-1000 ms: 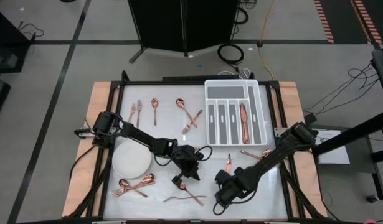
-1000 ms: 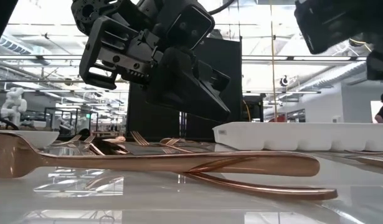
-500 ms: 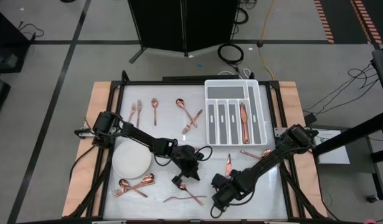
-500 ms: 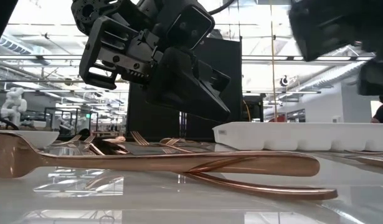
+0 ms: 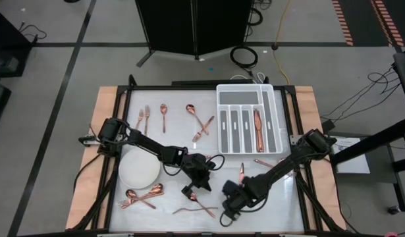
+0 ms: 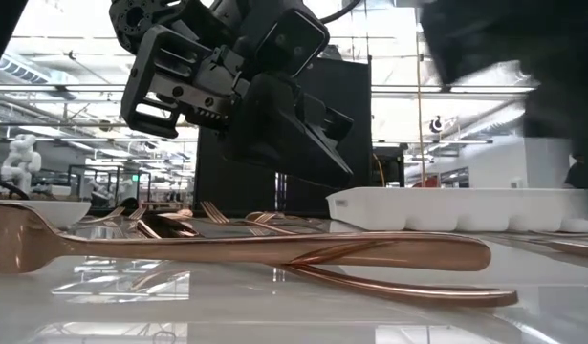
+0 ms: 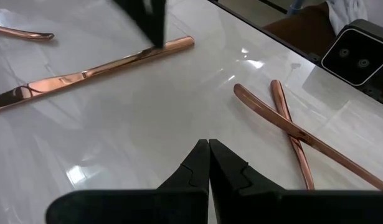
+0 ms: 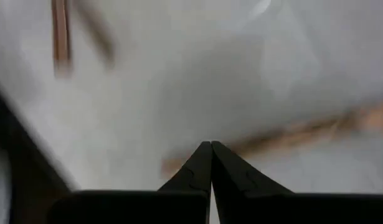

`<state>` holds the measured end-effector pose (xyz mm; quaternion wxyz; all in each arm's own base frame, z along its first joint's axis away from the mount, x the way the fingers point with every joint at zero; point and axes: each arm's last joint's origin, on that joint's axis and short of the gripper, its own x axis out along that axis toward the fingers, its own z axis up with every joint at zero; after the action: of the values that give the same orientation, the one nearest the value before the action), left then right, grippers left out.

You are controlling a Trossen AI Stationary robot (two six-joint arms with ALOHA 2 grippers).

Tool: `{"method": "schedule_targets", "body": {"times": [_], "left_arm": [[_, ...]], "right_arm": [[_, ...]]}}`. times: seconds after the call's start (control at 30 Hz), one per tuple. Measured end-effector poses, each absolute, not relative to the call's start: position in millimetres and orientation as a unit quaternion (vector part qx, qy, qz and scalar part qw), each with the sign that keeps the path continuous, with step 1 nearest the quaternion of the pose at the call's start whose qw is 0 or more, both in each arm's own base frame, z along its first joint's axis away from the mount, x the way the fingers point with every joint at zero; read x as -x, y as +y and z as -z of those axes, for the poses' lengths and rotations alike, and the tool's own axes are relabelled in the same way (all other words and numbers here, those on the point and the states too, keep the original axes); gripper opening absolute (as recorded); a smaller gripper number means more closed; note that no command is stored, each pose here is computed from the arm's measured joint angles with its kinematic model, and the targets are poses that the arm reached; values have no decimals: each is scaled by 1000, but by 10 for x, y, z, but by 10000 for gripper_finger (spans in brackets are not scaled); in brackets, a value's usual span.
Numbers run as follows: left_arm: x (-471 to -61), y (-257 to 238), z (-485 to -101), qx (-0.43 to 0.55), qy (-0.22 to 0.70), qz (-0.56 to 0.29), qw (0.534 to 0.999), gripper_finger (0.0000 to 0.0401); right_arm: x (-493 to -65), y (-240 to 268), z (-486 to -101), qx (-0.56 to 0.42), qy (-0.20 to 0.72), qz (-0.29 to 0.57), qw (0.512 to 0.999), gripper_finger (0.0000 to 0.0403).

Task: Sort silverware
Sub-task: Put the bronze knife into the silverware tray

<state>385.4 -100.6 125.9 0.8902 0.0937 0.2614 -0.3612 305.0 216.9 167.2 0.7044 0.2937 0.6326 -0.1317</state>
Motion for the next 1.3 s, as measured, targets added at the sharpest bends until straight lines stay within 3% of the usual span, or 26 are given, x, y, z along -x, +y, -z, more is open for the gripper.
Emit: {"method": "schedule_targets", "body": {"times": [0.13,0.7,1.1,1.3], "left_arm": [[-3852,-1006,-1256,-93,263,361,890,0],[-3853,-1006,-1258,-94,262,361,890,0],[-3836,-1002,-1234,-91,277,362,885,0],[-3836,-1002,-1236,-91,277,362,886,0]], "right_arm": [[-2937,2311,-1637,-298,680,94,664,0],[-3037,2283,-1390,-277,698,82,656,0],[-3310,2029,-1399,-262,648,61,712,0],[-3435,1880,-1402,-251,608,90,747,0]]}}
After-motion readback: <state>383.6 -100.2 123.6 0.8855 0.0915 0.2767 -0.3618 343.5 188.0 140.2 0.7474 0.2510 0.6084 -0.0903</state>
